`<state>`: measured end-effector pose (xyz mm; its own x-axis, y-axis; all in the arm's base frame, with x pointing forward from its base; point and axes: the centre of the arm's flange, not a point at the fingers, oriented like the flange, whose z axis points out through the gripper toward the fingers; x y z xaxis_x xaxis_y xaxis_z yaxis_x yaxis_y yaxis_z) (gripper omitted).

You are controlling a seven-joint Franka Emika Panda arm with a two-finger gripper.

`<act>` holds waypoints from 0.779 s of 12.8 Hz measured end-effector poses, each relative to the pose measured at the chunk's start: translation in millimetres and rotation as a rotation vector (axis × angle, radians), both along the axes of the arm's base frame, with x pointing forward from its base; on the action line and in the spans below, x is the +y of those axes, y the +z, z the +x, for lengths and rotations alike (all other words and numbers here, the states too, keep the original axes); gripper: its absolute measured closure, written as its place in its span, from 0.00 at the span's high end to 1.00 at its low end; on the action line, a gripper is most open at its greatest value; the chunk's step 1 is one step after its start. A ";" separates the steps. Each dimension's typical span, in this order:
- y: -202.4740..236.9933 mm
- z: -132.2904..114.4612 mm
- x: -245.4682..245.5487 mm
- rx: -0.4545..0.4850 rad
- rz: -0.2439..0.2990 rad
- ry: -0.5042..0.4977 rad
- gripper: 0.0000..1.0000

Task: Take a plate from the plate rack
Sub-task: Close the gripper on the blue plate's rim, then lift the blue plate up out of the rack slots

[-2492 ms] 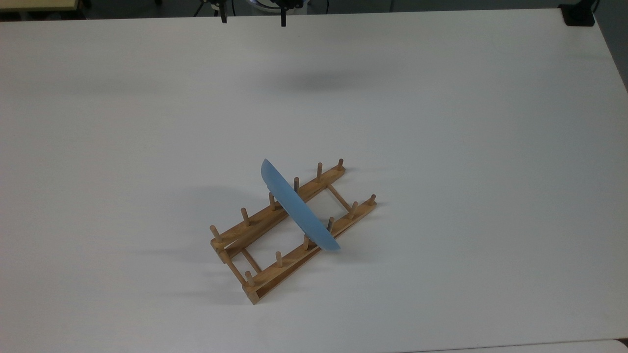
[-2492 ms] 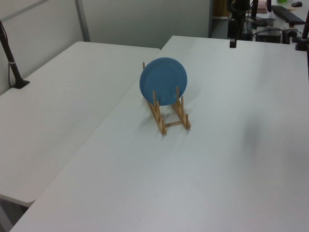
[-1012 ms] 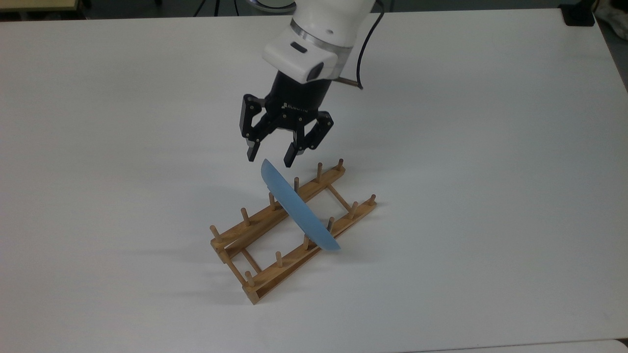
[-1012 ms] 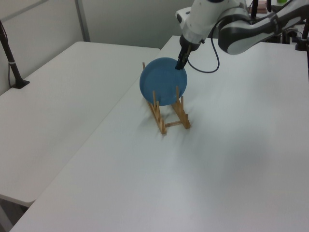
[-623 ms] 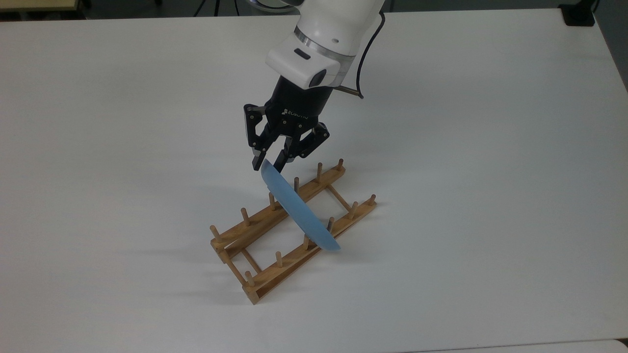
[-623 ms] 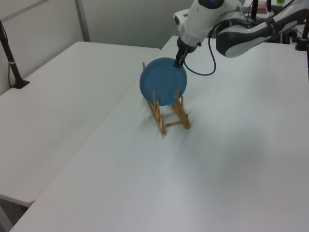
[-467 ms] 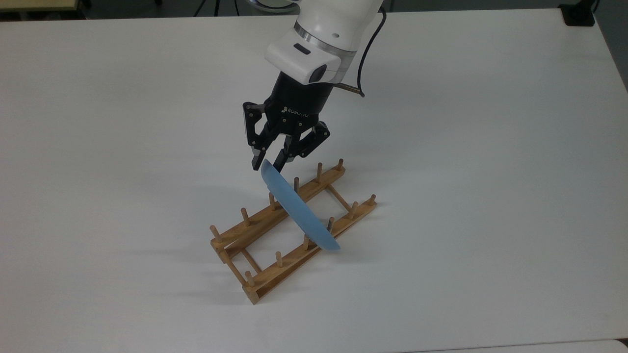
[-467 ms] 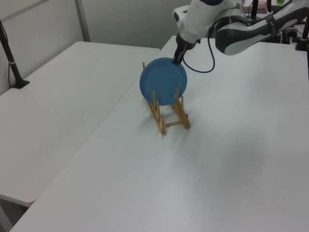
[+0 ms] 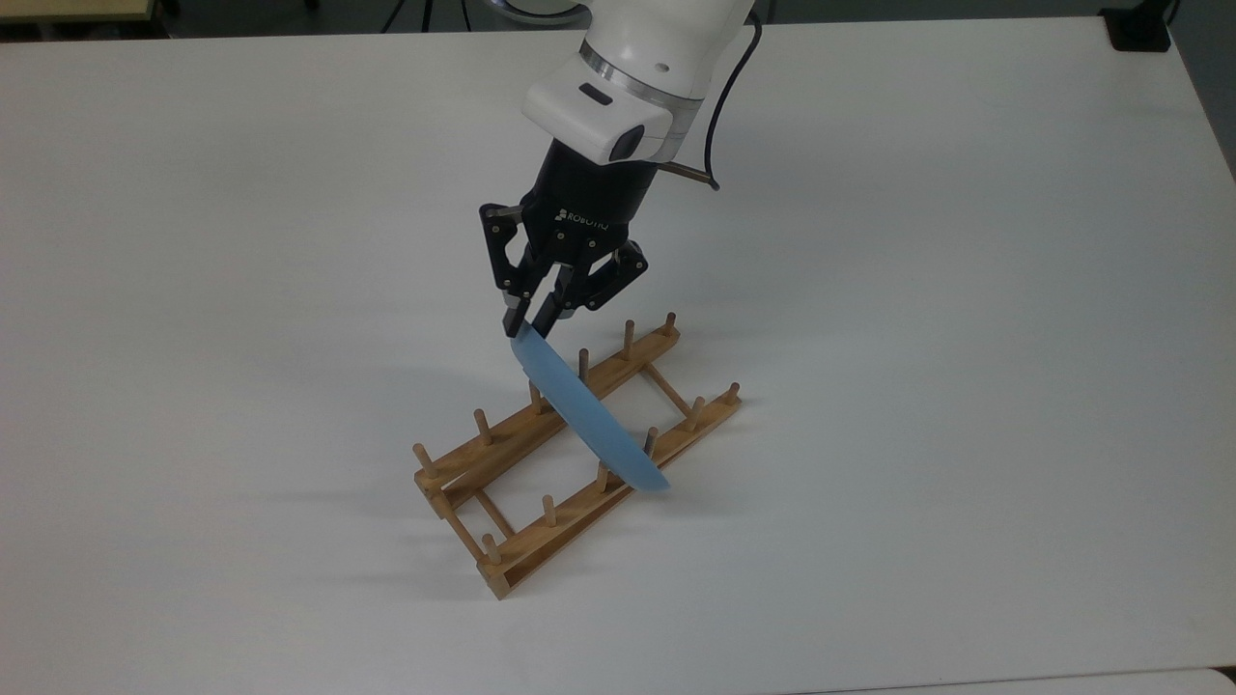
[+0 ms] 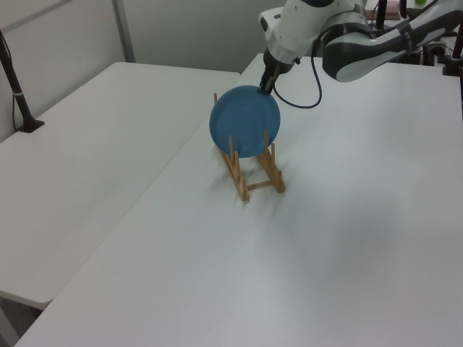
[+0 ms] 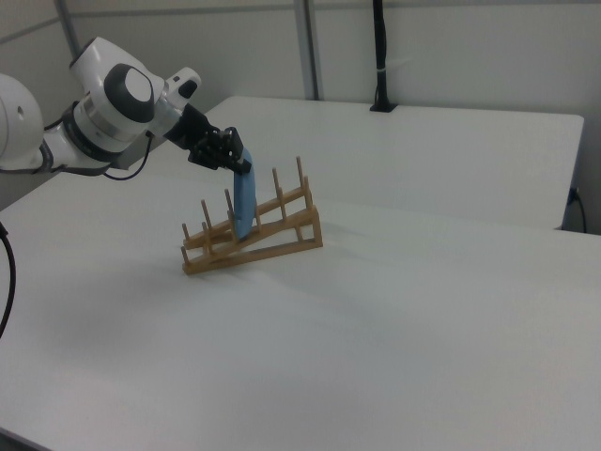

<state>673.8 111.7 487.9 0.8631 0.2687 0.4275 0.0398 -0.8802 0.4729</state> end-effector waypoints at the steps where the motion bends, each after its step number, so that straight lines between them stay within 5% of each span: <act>1: 0.0 -0.1 0.4 0.000 0.000 0.001 0.13; 10: 55.0 -7.1 -11.0 -0.094 -0.035 0.000 0.05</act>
<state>666.7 100.6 542.9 0.8197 0.2851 0.4969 -0.0060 -0.8630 0.5052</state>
